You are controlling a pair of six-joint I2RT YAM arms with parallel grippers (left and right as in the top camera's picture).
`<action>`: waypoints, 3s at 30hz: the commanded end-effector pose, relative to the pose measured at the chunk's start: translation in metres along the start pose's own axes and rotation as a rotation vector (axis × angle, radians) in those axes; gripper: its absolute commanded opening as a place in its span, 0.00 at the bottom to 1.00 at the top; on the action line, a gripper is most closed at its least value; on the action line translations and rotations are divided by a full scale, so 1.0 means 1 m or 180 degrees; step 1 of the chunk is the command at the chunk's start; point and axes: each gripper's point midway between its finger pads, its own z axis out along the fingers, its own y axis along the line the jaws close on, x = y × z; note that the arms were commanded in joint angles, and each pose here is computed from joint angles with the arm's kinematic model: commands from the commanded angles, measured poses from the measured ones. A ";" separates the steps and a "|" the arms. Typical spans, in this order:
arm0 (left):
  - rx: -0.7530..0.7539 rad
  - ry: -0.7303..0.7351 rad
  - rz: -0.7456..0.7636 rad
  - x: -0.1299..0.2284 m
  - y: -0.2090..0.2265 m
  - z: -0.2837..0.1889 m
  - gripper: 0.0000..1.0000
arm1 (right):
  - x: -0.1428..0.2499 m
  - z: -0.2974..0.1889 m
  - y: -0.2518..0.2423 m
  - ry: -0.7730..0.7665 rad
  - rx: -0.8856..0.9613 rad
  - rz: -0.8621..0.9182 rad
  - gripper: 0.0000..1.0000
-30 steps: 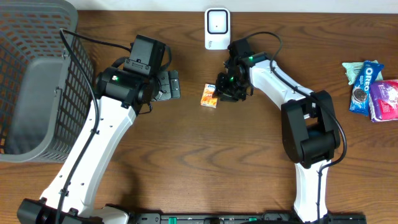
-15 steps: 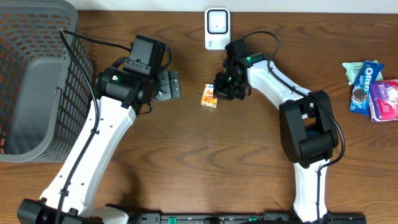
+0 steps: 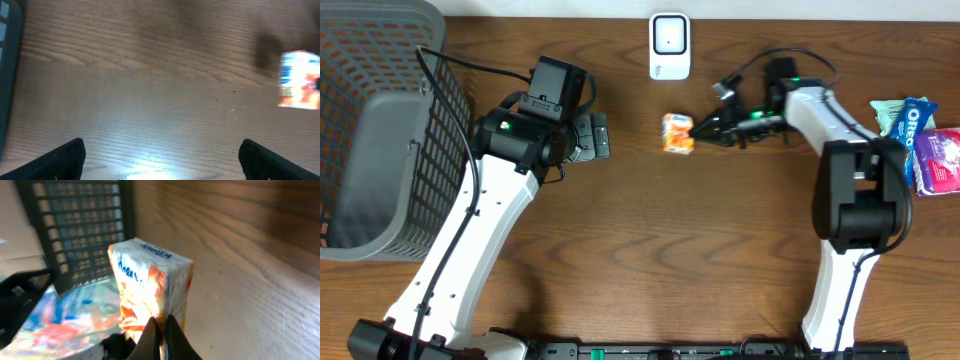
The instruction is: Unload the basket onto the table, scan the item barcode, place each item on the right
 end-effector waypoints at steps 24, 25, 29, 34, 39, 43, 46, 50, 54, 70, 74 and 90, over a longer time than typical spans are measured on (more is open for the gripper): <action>-0.0028 0.0003 0.0027 -0.001 0.002 0.001 0.98 | 0.049 -0.011 -0.002 0.0362 -0.0117 -0.1404 0.34; -0.0028 0.0003 0.0027 -0.001 0.002 0.001 0.98 | 0.046 -0.009 -0.010 0.0386 0.0015 -0.1284 0.37; -0.0027 0.0003 0.0027 -0.001 0.002 0.001 0.98 | 0.025 -0.002 -0.055 0.0376 0.0956 -0.0589 0.40; -0.0028 0.0003 0.0027 -0.001 0.002 0.001 0.98 | 0.015 0.008 -0.086 0.0339 0.1859 -0.0404 0.41; -0.0028 0.0003 0.0027 -0.001 0.002 0.001 0.98 | 0.009 0.026 -0.088 0.0317 0.2215 -0.0558 0.47; -0.0028 0.0003 0.0027 -0.001 0.002 0.001 0.98 | 0.011 0.043 -0.086 0.0379 0.2341 -0.0729 0.48; -0.0028 0.0003 0.0027 -0.001 0.002 0.001 0.98 | 0.017 0.052 -0.084 0.0464 0.2351 -0.0765 0.50; -0.0028 0.0003 0.0027 -0.001 0.002 0.001 0.98 | 0.029 0.051 -0.088 0.0590 0.2476 -0.0689 0.48; -0.0028 0.0003 0.0027 -0.001 0.002 0.001 0.98 | 0.041 0.041 -0.096 0.0727 0.2670 -0.0548 0.47; -0.0028 0.0003 0.0027 -0.001 0.002 0.001 0.98 | 0.065 0.064 -0.118 0.0908 0.2187 0.0069 0.01; -0.0028 0.0003 0.0027 -0.001 0.002 0.001 0.98 | 0.050 0.069 -0.067 0.0750 0.0898 0.0029 0.01; -0.0028 0.0003 0.0027 -0.001 0.002 0.001 0.98 | 0.016 0.021 0.021 0.0099 -0.1108 -0.0456 0.01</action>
